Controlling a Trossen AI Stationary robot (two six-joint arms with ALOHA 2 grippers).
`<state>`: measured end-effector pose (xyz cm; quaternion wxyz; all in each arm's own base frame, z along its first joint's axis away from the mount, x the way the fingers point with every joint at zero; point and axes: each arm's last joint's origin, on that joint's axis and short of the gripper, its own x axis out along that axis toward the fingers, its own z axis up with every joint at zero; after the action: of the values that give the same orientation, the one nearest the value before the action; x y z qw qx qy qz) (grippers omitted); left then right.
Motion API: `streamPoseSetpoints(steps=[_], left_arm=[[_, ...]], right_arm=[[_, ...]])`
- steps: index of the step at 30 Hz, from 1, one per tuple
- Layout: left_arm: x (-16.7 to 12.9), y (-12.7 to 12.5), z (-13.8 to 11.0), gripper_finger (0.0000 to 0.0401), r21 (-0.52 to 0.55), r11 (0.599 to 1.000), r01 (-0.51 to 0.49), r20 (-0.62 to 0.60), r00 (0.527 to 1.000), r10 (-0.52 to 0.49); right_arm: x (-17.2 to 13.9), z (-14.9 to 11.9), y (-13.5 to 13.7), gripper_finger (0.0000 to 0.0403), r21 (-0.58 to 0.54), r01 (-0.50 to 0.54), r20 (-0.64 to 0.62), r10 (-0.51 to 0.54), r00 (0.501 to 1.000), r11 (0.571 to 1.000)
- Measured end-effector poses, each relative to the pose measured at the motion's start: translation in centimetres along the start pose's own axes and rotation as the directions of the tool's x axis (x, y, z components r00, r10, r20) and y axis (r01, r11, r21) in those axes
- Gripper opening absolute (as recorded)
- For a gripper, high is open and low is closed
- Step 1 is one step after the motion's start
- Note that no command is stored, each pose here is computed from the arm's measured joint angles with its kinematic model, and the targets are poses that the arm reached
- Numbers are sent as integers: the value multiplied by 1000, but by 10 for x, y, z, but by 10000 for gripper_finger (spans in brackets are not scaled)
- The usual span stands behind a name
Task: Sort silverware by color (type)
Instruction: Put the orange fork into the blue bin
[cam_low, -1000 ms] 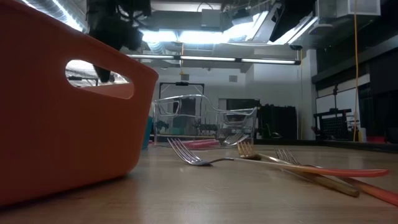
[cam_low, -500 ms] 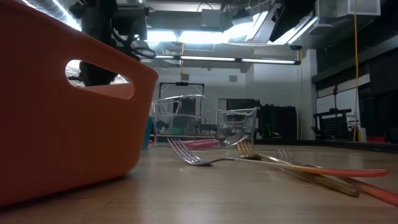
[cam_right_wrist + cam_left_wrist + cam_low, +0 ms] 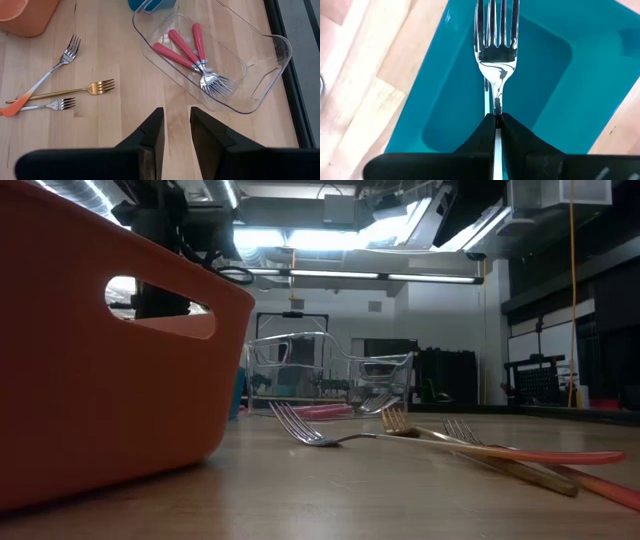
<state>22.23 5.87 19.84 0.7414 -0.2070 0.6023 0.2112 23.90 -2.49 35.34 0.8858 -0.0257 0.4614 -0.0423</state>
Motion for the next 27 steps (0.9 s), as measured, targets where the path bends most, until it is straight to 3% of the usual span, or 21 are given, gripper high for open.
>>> streamPoseSetpoints(steps=[13, 27], left_arm=[[0, 0, 2, 9, 17, 1000, -18, 25, 1000, 17], [29, -3, 10, 9, 48, 998, -44, -47, 998, 46]], right_arm=[[9, -6, 1, 85, -2, -3, -33, 3, 999, 1000], [30, -21, 3, 85, 0, -8, -90, 8, 996, 1000]])
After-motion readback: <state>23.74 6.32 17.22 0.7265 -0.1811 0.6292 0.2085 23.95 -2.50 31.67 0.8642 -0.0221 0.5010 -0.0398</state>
